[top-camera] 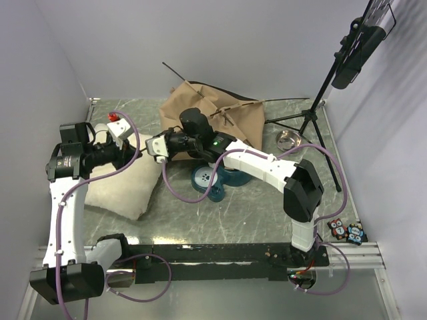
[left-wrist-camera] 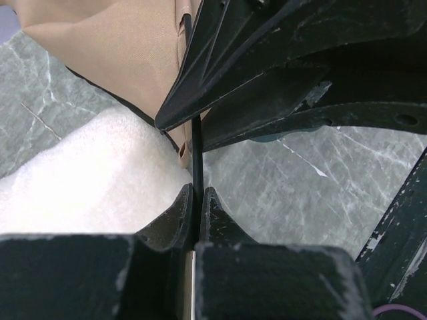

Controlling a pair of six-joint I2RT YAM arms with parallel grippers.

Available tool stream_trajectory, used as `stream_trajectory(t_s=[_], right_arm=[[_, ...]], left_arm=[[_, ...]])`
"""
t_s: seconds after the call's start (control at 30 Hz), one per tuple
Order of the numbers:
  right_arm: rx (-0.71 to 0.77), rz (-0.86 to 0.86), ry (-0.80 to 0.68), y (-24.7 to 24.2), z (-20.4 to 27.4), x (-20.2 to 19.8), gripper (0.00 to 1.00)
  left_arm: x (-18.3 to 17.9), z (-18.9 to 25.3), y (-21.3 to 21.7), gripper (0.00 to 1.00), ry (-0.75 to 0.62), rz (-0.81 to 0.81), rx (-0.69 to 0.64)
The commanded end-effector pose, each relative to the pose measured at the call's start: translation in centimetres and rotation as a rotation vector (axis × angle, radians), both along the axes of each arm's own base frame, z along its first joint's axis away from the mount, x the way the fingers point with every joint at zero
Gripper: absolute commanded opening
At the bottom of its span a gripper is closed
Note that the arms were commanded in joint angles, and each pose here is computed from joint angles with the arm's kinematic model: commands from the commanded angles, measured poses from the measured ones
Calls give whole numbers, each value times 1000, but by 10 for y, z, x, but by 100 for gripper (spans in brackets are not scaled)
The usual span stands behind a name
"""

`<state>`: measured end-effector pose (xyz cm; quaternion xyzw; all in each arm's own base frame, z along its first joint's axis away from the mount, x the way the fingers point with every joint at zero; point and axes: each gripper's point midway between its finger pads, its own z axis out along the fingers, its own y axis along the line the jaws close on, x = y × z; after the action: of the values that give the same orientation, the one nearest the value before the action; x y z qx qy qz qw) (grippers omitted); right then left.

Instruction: Set up the pet tent

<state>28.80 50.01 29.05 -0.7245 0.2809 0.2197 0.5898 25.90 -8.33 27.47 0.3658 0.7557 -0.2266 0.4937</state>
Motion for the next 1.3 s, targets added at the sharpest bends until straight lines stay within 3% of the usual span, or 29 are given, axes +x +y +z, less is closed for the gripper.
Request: stream_trajectory(t_s=[0.0, 0.2, 0.3, 0.33, 0.37, 0.4, 0.43, 0.47, 0.5, 0.63, 0.73, 0.8, 0.9, 1.07, 1.27], right_arm=[[36, 37, -55, 6, 20, -3, 36], [30, 36, -59, 8, 15, -1, 33], [37, 30, -58, 9, 18, 2, 15], [43, 22, -59, 10, 20, 3, 0], [40, 13, -57, 9, 18, 4, 0], [62, 3, -80, 8, 24, 8, 0], [70, -9, -91, 6, 25, 11, 0], [78, -21, -101, 2, 28, 15, 0], [90, -35, -108, -2, 33, 19, 0], [117, -102, -114, -22, 54, 43, 0], [134, -145, -142, -37, 68, 60, 0], [155, -174, -150, -46, 81, 71, 0], [193, -215, -165, -59, 105, 83, 0], [242, -243, -208, -78, 142, 91, 0], [284, -277, -234, -95, 170, 97, 0]], left_arm=[[-3, 21, -17, 1, -64, -77, -75], [-1, 22, -18, 1, -56, -76, -83], [-1, 22, -19, 1, -53, -76, -85], [-1, 22, -19, 1, -51, -75, -89], [-1, 23, -19, 2, -48, -73, -95], [-1, 26, -20, 11, -39, -63, -111], [1, 30, -19, 44, -30, -40, -128], [2, 34, -18, 66, -21, -16, -141], [3, 38, -13, 78, -17, 22, -154], [10, 84, 25, 100, -125, 187, -315], [17, 113, 48, 100, -180, 368, -507], [19, 114, 59, 100, -276, 441, -528], [19, 91, 56, 100, -296, 399, -488], [23, 17, 36, 98, -54, 171, -447], [25, 9, -12, 100, -222, 82, -461]])
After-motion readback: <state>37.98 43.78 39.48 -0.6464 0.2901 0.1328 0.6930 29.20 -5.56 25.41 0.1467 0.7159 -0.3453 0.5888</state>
